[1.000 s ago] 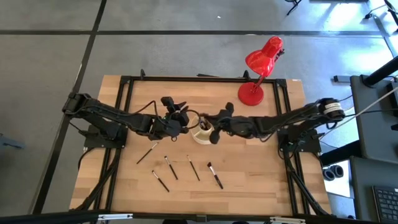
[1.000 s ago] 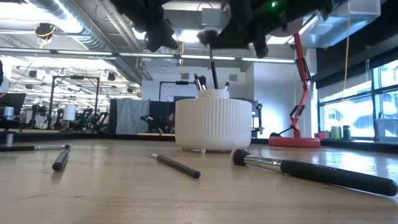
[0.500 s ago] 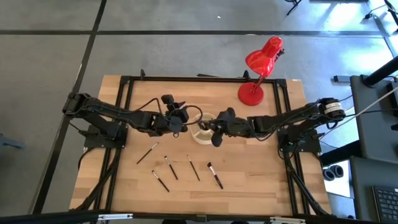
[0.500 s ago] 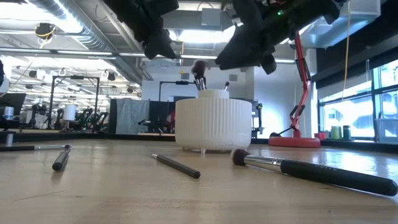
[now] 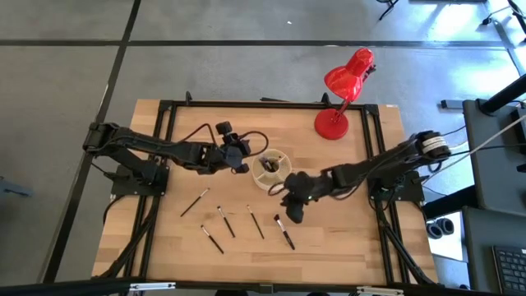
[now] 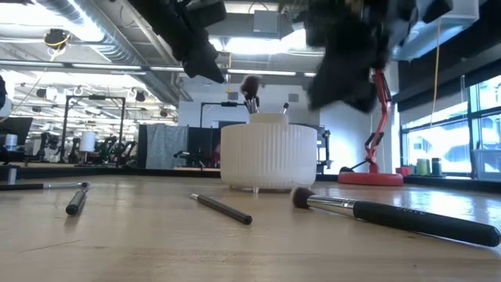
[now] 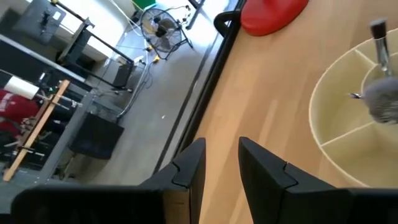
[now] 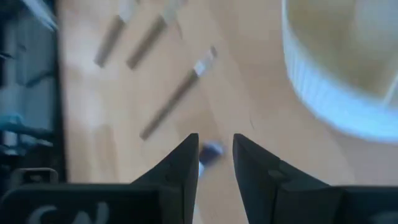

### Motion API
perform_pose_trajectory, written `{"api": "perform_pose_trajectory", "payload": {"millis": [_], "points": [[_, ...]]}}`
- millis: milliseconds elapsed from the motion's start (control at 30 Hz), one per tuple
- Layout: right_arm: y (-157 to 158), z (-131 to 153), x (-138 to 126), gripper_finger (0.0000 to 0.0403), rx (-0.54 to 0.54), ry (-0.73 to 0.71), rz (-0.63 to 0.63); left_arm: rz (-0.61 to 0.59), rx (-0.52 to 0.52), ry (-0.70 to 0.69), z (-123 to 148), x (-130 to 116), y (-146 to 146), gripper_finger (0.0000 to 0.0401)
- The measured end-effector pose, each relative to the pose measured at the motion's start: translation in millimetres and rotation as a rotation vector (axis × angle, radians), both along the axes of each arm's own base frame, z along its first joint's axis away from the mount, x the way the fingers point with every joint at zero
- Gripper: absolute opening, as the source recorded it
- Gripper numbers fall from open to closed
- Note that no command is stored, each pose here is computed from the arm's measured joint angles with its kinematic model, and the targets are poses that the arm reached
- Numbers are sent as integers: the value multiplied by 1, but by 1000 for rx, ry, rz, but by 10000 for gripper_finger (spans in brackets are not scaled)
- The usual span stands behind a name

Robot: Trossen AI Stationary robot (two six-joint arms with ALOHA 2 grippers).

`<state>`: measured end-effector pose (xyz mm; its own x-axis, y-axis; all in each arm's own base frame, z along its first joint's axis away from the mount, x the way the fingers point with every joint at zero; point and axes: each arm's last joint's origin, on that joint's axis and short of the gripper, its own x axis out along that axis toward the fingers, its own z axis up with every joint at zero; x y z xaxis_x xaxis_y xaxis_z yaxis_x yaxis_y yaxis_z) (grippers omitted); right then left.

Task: Put items in baskets/containers
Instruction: Put the blush brush into the brush organizer

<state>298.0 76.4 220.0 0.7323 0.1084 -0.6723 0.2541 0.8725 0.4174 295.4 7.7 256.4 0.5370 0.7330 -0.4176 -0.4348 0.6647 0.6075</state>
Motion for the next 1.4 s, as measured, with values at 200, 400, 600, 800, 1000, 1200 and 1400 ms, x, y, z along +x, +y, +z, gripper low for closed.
{"api": "perform_pose_trajectory", "payload": {"millis": [200, 400, 600, 800, 1000, 1200, 1400], "points": [[12, -30, 25, 98, 125, 220, -99, 12, 14, 15, 0, 0, 4, 93], [28, -50, 52, 98, 125, 376, -126, -7, 38, 73, -2, -2, 3, 90], [37, -55, 76, 100, 124, 393, -120, -5, 36, 130, -6, -6, 4, 94], [40, -64, 82, 101, 118, 467, -92, 16, 19, 168, -10, -10, 4, 94], [40, -69, 82, 70, 81, 484, -33, 44, -9, 183, -13, -14, 4, 91], [41, -60, 79, 14, 34, 452, -20, 50, -18, 202, -15, -17, 2, 92], [46, -13, 62, 12, -77, 311, -70, 33, -18, 203, -15, -17, -2, 89]]}}
